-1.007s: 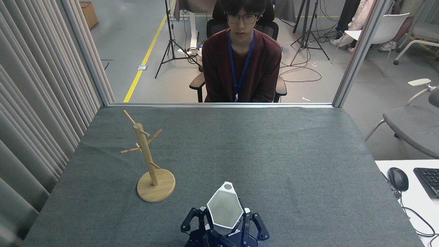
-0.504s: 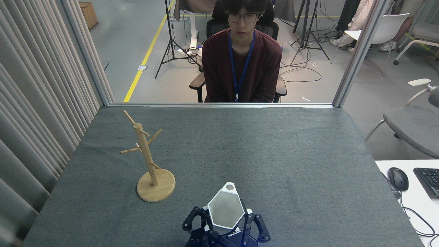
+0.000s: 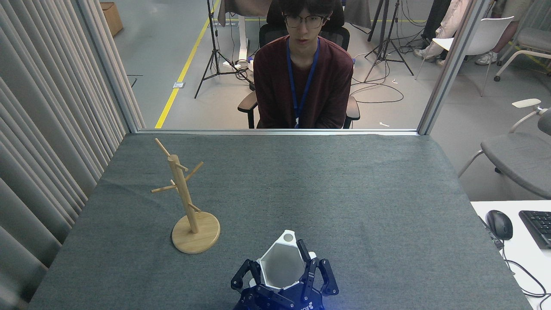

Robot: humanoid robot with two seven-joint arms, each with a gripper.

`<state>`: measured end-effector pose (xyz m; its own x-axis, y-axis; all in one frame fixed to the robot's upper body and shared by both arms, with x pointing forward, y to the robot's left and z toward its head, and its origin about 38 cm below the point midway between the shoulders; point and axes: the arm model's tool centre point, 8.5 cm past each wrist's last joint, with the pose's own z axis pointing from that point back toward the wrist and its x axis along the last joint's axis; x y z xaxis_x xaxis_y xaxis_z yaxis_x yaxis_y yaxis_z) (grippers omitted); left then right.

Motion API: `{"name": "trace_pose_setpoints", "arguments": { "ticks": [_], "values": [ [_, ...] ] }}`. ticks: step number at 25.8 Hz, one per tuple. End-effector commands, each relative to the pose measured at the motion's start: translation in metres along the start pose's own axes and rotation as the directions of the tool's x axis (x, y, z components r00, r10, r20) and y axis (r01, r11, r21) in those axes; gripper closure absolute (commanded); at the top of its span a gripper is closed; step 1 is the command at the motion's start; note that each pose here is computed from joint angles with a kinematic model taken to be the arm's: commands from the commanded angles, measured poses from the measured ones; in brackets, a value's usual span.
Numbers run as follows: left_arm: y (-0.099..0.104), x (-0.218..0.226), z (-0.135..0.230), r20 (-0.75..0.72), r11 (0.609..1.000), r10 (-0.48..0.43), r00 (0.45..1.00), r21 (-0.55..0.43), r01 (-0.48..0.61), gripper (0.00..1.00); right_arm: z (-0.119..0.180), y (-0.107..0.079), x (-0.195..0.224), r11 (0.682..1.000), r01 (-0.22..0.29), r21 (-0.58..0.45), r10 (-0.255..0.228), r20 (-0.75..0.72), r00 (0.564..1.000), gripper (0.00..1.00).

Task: Hang cup on storage rack
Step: 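Release the cup from the right gripper and move the left gripper toward the stand, then raise the cup with the left gripper onto a wooden stand peg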

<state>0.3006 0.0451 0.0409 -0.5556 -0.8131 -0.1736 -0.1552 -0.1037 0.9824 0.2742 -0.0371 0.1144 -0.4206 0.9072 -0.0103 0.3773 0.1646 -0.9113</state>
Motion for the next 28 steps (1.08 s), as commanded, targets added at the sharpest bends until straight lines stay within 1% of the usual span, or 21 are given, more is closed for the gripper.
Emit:
{"name": "trace_pose_setpoints", "arguments": {
  "ticks": [1,2,3,4,5,6,8,10,12,13,14,16,21,25,27,28],
  "values": [
    [0.0,0.0,0.0,-0.002,1.0,-0.001,1.0,0.002,0.001,0.49,-0.024,-0.018,-0.033,0.996,-0.029,-0.084,0.018,-0.127,0.992,0.01],
    [0.0,-0.001,0.0,-0.002,1.0,-0.002,1.0,0.001,0.002,0.49,-0.027,-0.018,-0.064,0.996,-0.034,-0.085,0.012,-0.243,0.97,0.01],
    [0.0,-0.001,0.0,-0.003,1.0,-0.001,1.0,0.001,0.001,0.49,-0.027,-0.018,-0.092,0.996,-0.004,-0.093,-0.028,-0.341,0.94,0.01],
    [0.0,-0.001,0.001,-0.004,1.0,-0.001,1.0,0.003,0.001,0.49,-0.024,-0.016,-0.109,0.995,0.031,-0.098,-0.067,-0.394,0.917,0.01],
    [0.0,-0.001,0.001,-0.004,1.0,-0.001,1.0,0.003,0.001,0.49,-0.018,-0.009,-0.126,0.994,0.068,-0.083,-0.098,-0.44,0.892,0.01],
    [0.0,-0.001,0.001,-0.007,1.0,-0.001,1.0,0.003,0.001,0.48,-0.009,0.001,-0.142,0.996,0.078,-0.036,-0.086,-0.477,0.875,0.01],
    [-0.001,-0.002,0.001,-0.009,1.0,-0.001,1.0,0.001,0.001,0.48,0.015,0.018,-0.17,0.996,0.059,0.063,-0.018,-0.525,0.851,0.01],
    [-0.001,-0.004,0.002,-0.023,1.0,-0.003,1.0,0.0,0.003,0.48,0.038,0.029,-0.184,0.988,0.036,0.15,0.047,-0.509,0.86,0.01],
    [-0.001,-0.006,0.003,-0.039,1.0,-0.006,0.999,-0.002,0.006,0.48,0.072,0.043,-0.185,0.966,0.034,0.256,0.1,-0.493,0.864,0.01],
    [-0.002,-0.007,0.004,-0.044,1.0,-0.005,0.999,-0.004,0.005,0.47,0.081,0.047,-0.184,0.958,0.026,0.284,0.118,-0.476,0.872,0.01],
    [-0.003,-0.007,0.006,-0.047,1.0,-0.004,0.999,-0.008,0.004,0.47,0.089,0.051,-0.184,0.951,0.024,0.307,0.127,-0.461,0.878,0.01],
    [-0.002,-0.017,0.008,-0.076,1.0,-0.008,0.997,-0.004,0.008,0.47,0.095,0.053,-0.185,0.946,0.026,0.323,0.126,-0.44,0.889,0.01],
    [-0.005,-0.066,0.022,-0.219,0.999,-0.031,0.975,-0.022,0.027,0.48,0.097,0.052,-0.189,0.944,0.012,0.329,0.137,-0.424,0.896,0.01],
    [0.0,-0.115,0.05,-0.376,0.997,-0.073,0.924,-0.032,0.066,0.49,0.098,0.051,-0.193,0.942,-0.003,0.335,0.149,-0.413,0.899,0.01],
    [0.001,-0.14,0.073,-0.451,0.995,-0.103,0.886,-0.055,0.088,0.5,0.097,0.051,-0.194,0.942,-0.007,0.335,0.152,-0.409,0.9,0.01],
    [0.001,-0.152,0.083,-0.489,0.993,-0.118,0.864,-0.066,0.098,0.52,0.096,0.05,-0.196,0.942,-0.012,0.334,0.156,-0.406,0.9,0.01]
  ]
}}
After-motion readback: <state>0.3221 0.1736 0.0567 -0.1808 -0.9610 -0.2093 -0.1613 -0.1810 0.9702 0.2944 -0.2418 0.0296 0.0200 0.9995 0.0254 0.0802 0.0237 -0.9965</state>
